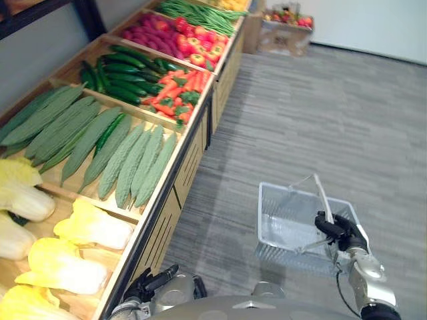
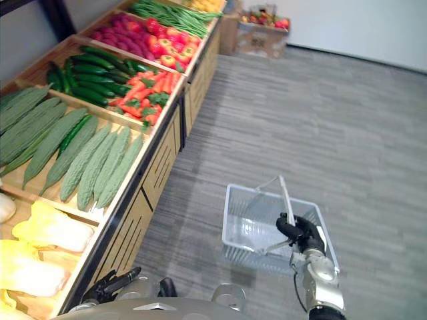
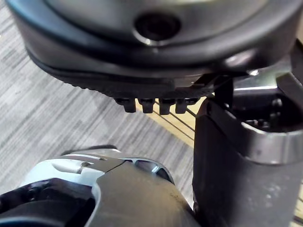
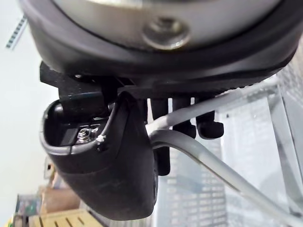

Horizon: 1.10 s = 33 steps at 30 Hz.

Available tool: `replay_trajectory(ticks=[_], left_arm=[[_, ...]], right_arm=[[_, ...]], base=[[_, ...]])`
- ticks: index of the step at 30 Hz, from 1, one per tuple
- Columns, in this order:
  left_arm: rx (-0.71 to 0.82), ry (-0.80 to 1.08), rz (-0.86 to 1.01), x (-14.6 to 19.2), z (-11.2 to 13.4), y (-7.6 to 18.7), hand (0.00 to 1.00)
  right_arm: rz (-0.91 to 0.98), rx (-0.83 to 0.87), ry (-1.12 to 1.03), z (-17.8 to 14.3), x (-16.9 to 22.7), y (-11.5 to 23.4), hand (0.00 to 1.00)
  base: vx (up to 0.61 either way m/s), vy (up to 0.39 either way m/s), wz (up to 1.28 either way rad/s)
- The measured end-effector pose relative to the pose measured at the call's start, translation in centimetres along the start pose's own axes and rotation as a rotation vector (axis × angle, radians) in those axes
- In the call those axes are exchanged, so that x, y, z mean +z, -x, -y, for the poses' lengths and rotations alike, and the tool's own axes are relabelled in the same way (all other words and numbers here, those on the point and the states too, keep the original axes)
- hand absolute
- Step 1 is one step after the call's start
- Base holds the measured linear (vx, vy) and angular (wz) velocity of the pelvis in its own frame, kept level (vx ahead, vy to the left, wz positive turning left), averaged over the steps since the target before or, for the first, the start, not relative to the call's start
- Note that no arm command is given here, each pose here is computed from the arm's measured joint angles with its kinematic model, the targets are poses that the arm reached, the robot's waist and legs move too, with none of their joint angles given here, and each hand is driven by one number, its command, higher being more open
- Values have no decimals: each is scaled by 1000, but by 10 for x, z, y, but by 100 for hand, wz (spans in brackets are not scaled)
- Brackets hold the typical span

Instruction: Pick vegetable in the basket

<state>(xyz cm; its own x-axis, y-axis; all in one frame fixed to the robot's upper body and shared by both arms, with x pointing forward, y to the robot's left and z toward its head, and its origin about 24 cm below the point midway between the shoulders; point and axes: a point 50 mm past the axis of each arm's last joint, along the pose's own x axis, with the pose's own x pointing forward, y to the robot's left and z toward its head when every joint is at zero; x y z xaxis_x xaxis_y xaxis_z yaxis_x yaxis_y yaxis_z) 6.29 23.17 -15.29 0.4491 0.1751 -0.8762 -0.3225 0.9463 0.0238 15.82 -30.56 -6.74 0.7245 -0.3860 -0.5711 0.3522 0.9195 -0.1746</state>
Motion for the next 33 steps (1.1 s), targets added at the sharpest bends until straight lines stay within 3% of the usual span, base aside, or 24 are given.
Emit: replay_trajectory(ticks=[5, 9, 15, 20, 28, 33], left_arm=[[29, -7, 17, 6, -2, -1, 100], [75, -36, 101, 31, -12, -5, 100], [5, -13, 112, 30, 21, -9, 100], [10, 29, 109, 28, 25, -9, 100], [120, 195, 118, 25, -3, -4, 100], [264, 401, 196, 35, -36, 4, 100]], right_arm=[[55, -8, -6, 3, 12, 1, 0], [91, 0, 0, 4, 16, 7, 0], [144, -3, 38, 8, 21, 23, 0], [172, -22, 30, 9, 25, 26, 0], [-25, -95, -41, 15, -27, 29, 0], [-104, -122, -85, 14, -52, 41, 0]], base=[[257, -209, 136], [195, -403, 153], [162, -473, 140], [55, -247, 128], [4, -16, 90], [-39, 80, 50]])
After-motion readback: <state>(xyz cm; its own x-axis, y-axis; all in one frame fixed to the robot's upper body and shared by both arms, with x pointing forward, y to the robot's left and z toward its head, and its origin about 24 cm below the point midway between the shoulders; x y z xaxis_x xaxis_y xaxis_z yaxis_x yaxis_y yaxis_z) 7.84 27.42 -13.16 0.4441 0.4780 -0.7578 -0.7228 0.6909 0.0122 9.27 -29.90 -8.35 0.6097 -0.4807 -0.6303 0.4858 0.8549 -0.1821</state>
